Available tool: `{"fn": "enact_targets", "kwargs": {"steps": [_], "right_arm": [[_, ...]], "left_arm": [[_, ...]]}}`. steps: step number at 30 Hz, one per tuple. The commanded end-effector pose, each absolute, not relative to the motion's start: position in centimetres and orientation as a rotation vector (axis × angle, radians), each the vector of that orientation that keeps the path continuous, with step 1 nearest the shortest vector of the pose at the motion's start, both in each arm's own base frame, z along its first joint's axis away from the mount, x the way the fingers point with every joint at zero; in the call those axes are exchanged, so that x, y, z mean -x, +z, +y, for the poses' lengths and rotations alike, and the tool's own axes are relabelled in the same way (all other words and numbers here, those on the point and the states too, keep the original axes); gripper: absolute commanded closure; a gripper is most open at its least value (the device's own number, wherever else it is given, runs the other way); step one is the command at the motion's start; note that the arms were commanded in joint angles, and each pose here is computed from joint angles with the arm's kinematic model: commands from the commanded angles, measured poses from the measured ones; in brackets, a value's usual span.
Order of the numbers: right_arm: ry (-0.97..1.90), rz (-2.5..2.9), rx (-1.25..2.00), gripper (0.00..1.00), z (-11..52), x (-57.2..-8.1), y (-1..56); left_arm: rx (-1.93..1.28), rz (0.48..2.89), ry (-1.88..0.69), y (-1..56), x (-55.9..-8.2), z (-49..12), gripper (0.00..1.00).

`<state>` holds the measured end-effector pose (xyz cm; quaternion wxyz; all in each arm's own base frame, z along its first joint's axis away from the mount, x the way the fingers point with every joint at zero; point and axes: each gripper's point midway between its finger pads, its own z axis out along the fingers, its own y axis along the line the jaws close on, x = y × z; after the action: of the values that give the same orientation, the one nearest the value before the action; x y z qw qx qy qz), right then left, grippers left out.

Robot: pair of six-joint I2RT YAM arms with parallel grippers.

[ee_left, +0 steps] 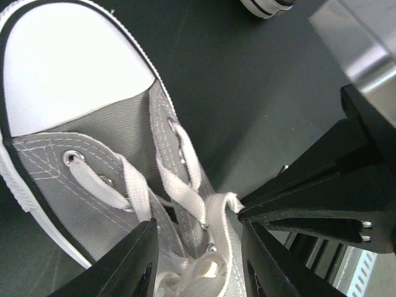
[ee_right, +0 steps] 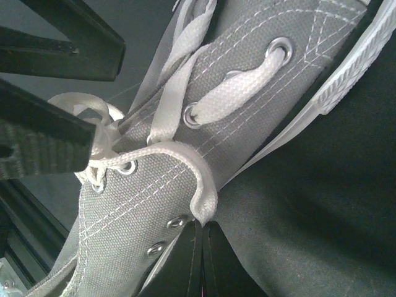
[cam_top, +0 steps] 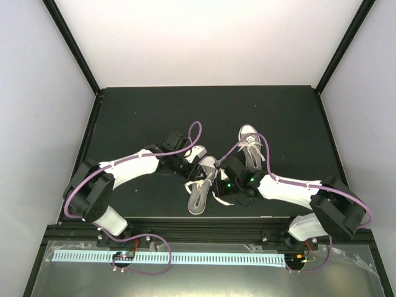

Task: Tie the shoes
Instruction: Cross the shoelace with the shoelace.

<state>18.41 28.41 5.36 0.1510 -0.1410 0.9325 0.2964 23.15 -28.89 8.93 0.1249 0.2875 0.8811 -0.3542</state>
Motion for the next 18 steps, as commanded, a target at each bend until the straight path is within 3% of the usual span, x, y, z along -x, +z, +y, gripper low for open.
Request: {"fn": "enact_targets", "kwargs": {"steps": [1,9,13,18], "right_arm": [[0.873,2.669,0.408,0.98,28.74,-18.31,5.44],[0.879,2.665,0.408,0.98,28.82,-18.32,5.53],[0.874,2.666,0.406,0.98,28.74,-18.33,5.54],[0.871,2.665,0.402,0.98,28.58,-18.26,5.64]], "left_arm": [[-0.86,2.579,-0.983,8.57,-23.5,-28.97,0.6],[-0.863,2.595,-0.946,8.09,-23.35,-28.68,0.64],[-0.872,2.596,-0.95,8.08,-23.17,-28.81,0.75],[-0.864,2.586,-0.978,8.69,-22.61,-28.7,0.97]]}}
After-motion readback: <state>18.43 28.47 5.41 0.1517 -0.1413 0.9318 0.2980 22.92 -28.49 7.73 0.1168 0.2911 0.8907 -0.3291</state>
